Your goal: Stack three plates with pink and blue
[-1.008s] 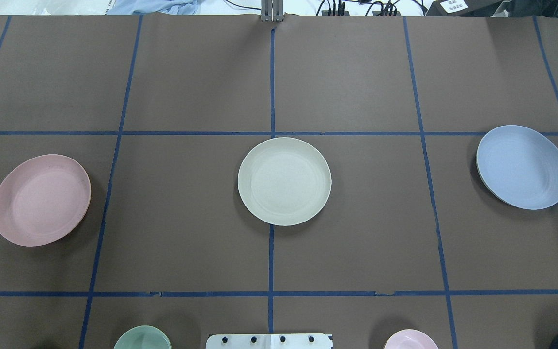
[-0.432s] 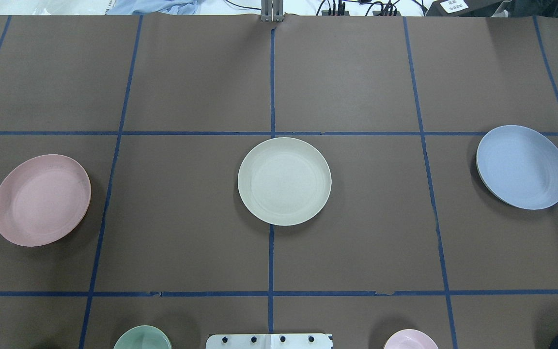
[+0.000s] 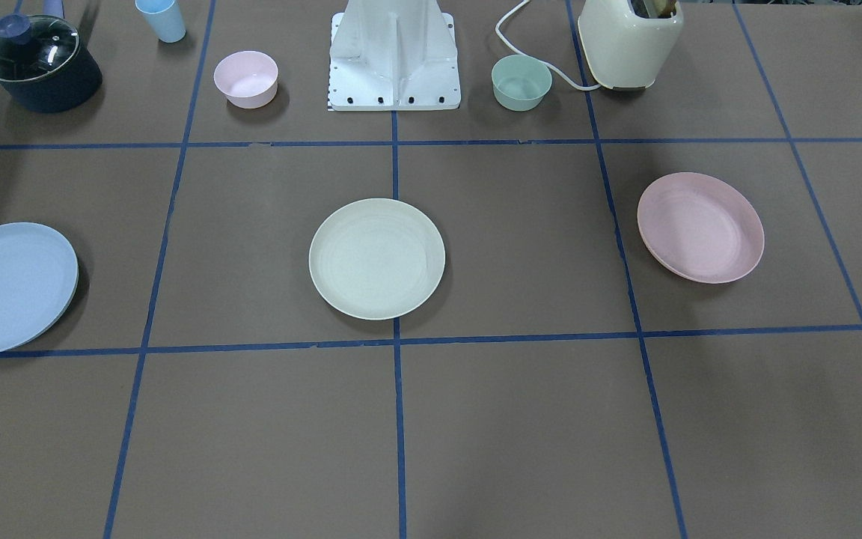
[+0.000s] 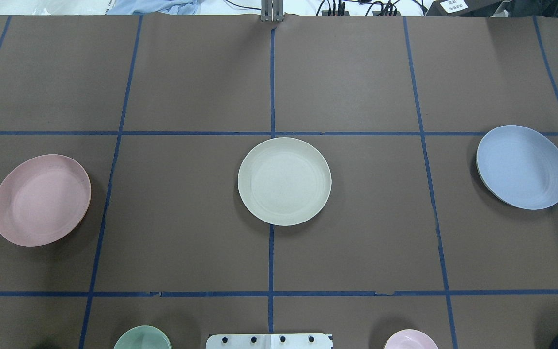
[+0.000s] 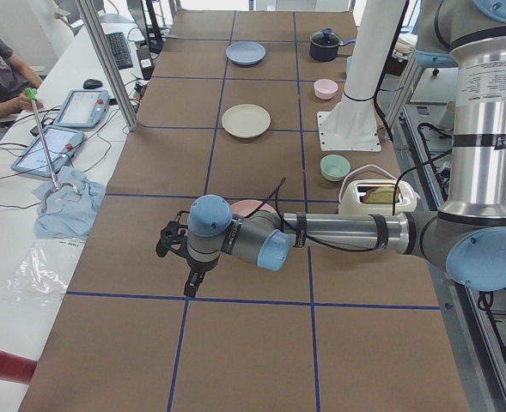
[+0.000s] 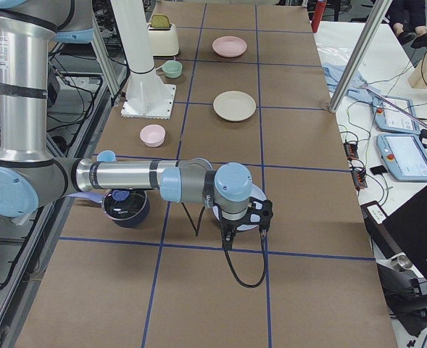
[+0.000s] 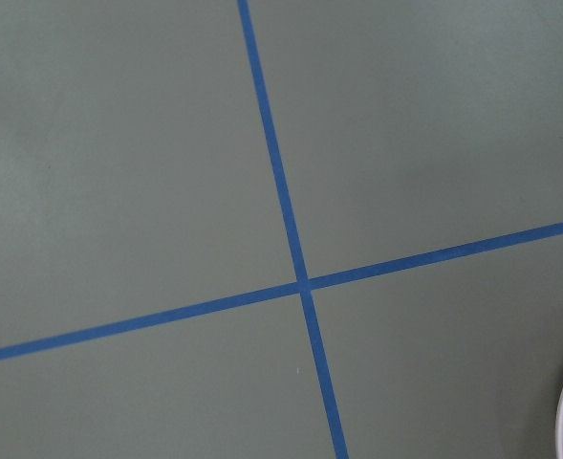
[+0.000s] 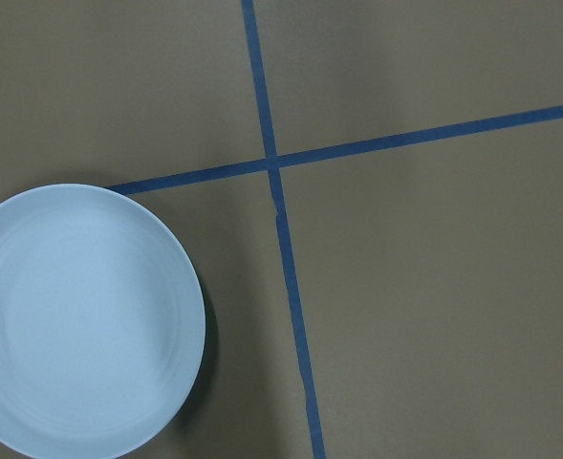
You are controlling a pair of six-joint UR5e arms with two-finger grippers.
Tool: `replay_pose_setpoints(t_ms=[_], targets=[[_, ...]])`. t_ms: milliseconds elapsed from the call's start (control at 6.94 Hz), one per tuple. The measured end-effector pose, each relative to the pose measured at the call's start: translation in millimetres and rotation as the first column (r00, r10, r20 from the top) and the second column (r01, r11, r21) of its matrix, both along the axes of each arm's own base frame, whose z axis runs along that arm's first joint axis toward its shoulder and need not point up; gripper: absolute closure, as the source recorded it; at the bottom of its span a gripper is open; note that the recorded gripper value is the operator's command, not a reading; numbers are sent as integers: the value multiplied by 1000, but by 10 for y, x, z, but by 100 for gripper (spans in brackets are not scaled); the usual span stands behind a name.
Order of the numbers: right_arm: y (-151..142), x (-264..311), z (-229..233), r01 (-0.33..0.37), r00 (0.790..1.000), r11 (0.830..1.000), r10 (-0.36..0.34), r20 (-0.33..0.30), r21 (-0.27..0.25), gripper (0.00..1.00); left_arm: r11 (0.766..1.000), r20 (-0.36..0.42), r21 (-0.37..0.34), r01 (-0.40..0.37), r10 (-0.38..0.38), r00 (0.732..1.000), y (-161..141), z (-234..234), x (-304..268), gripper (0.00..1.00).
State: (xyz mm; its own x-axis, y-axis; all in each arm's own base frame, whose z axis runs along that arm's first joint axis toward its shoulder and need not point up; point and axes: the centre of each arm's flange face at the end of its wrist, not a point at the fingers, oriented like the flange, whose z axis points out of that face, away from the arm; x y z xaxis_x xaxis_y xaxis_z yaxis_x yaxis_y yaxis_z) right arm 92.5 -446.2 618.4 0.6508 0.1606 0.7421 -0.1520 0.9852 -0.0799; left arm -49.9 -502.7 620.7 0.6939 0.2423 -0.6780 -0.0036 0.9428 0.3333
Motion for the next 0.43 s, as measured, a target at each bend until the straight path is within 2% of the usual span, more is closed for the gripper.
replay_pose_setpoints(t_ms=[288, 432], targets=[[-62, -61, -52, 5, 1000, 1000, -5, 10, 4, 0, 999, -68, -23, -22, 20, 997, -106, 11, 307, 0], [-65, -86, -42, 2, 1000, 1000, -2, 11, -4, 0, 997, -108, -73, 10, -18, 994, -76, 31, 513, 0]])
